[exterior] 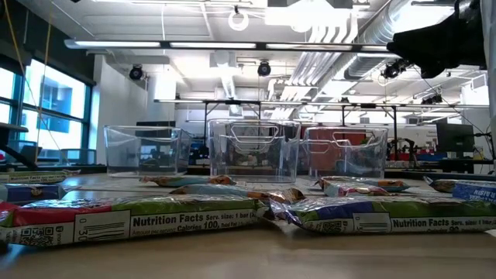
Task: Pick and place Granola Bars by type
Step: Put the red granola bar into the left transparent bin
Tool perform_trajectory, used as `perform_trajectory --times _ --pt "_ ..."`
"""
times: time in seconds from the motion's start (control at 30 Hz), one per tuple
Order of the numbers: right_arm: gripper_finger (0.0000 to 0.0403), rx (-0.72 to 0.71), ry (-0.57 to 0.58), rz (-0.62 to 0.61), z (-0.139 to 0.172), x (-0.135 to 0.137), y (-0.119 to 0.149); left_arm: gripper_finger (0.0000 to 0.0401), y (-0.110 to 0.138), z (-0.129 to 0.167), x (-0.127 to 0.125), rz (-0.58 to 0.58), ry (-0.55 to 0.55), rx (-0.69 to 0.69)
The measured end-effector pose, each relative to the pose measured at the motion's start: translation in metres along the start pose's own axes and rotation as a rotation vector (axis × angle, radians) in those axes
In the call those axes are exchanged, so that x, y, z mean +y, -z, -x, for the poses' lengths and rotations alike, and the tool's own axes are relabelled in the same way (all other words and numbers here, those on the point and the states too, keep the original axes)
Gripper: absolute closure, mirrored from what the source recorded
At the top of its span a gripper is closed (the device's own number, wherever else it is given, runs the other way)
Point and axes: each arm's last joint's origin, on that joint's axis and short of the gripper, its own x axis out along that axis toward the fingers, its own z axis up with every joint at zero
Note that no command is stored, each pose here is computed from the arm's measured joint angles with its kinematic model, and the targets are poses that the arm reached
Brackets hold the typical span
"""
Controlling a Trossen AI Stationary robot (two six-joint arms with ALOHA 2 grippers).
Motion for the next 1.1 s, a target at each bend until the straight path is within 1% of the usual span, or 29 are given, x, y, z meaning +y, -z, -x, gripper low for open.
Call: perform_trajectory --times 0.1,0.2,0.27,0.33,0.43,0.5,0.57,0.63,0.67,0.73,0.8,0.87,0.93,1.0,1.1 --pt "0.0258 -0.005 -0.032 0.005 0.000 0.001 0.000 0.0284 0.001 0.000 0.000 0.001 -0.012 0.010" --pt "0.0258 -0.019 -0.103 0.006 0.000 0.003 0.000 0.0284 0.001 -0.001 0.002 -0.002 -0.077 0.022" --pt "0.0258 -0.026 -0.139 0.004 0.000 0.004 -0.001 0.0284 0.001 -0.002 0.004 -0.003 -0.161 0.023" --pt "0.0258 -0.029 -0.155 0.001 0.000 0.004 -0.001 0.0284 0.000 -0.003 0.008 0.055 -0.279 0.033" --pt "0.0258 -0.029 -0.154 0.000 0.000 0.004 -0.001 0.0284 -0.002 -0.005 0.013 0.136 -0.478 0.101" --pt "0.0258 -0.042 -0.146 0.004 0.000 0.004 -0.002 0.0284 -0.008 -0.009 0.015 0.113 -0.588 0.176" --pt "0.0258 -0.051 -0.144 0.011 0.000 0.004 -0.003 0.0284 -0.019 -0.016 0.017 0.054 -0.652 0.263" --pt "0.0258 -0.056 -0.143 0.009 0.000 0.004 -0.004 0.0284 -0.032 -0.026 0.018 0.004 -0.651 0.358" --pt "0.0258 -0.057 -0.143 0.007 0.000 0.004 -0.004 0.0284 -0.039 -0.032 0.017 -0.017 -0.628 0.412" --pt "0.0258 -0.054 -0.144 -0.006 0.000 0.004 -0.003 0.0284 -0.047 -0.045 0.015 -0.052 -0.560 0.552" --pt "0.0258 -0.042 -0.147 -0.021 0.000 0.004 -0.002 0.0284 -0.048 -0.055 0.012 -0.049 -0.487 0.731" --pt "0.0258 -0.022 -0.150 -0.033 0.000 0.004 0.000 0.0284 -0.042 -0.065 0.008 -0.023 -0.455 0.929" --pt "0.0258 -0.005 -0.153 -0.042 0.000 0.005 0.001 0.0284 -0.031 -0.073 0.005 0.020 -0.484 1.092" --pt "0.0258 0.008 -0.155 -0.039 0.000 0.005 0.002 0.0284 -0.016 -0.082 0.000 0.076 -0.512 1.221" --pt "0.0258 0.011 -0.156 -0.038 0.000 0.005 0.003 0.0284 0.004 -0.097 -0.004 0.155 -0.563 1.368"
